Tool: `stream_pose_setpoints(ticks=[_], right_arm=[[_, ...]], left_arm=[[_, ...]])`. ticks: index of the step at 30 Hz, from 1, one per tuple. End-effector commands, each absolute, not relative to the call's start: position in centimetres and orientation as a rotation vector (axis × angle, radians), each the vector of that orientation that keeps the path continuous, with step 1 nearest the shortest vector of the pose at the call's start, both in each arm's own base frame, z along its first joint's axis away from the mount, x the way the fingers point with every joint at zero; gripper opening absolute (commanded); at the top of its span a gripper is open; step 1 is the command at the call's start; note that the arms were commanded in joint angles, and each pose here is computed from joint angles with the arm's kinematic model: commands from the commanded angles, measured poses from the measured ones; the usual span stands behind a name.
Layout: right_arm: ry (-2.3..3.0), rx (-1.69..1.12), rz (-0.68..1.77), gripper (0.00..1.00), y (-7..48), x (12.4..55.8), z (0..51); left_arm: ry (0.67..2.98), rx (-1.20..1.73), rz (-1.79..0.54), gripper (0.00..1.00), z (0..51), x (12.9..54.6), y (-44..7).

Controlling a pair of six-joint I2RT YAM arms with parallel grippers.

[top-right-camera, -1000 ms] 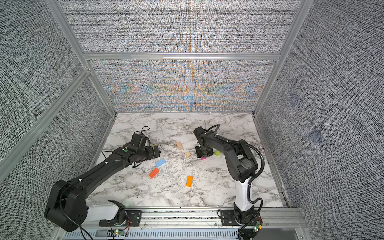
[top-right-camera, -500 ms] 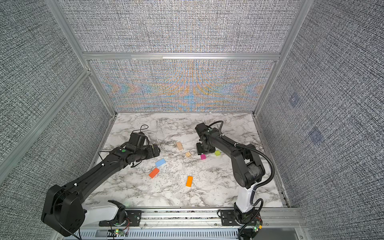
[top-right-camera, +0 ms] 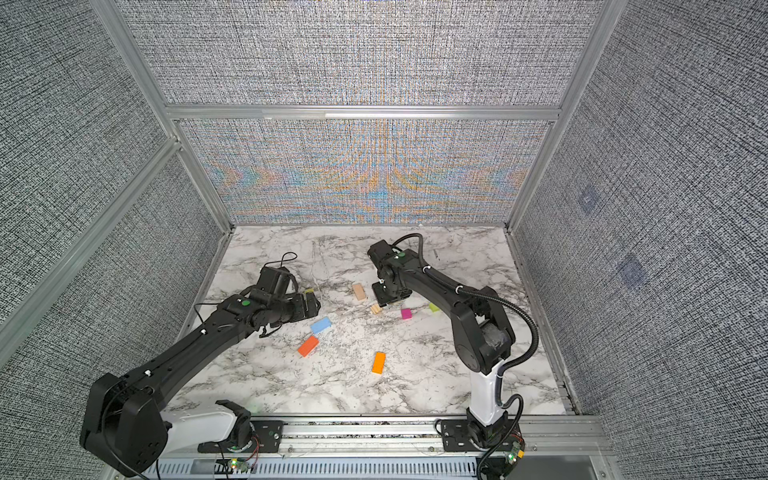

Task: Build the wood block tower
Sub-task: 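Grasp the small pine cube with the right gripper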

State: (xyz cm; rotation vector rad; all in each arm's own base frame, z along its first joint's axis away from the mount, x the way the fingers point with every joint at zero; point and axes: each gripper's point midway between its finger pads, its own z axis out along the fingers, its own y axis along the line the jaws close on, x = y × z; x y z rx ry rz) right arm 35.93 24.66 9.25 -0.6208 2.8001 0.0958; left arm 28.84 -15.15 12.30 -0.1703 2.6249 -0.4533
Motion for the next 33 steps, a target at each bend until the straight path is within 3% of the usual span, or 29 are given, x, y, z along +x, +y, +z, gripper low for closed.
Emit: stream_pose_setpoints(ticks=[1, 25, 33], right_arm=[[2.834, -0.698, 0.111, 0.53, 25.8, 35.4, 8.2], [2.897, -0.825, 0.038, 0.53, 28.0, 36.8, 3.0], [2.913, -0.801, 0.021, 0.39, 27.7, 36.7, 2.7]], left_arm=[[2.644, -0.154, -0.429, 0.99, 11.4, 28.7, -15.0], [2.7, -0.116, -0.453, 0.99, 7.8, 30.3, -16.6], [2.699, -0.121, -0.461, 0.99, 7.7, 30.1, -16.6]])
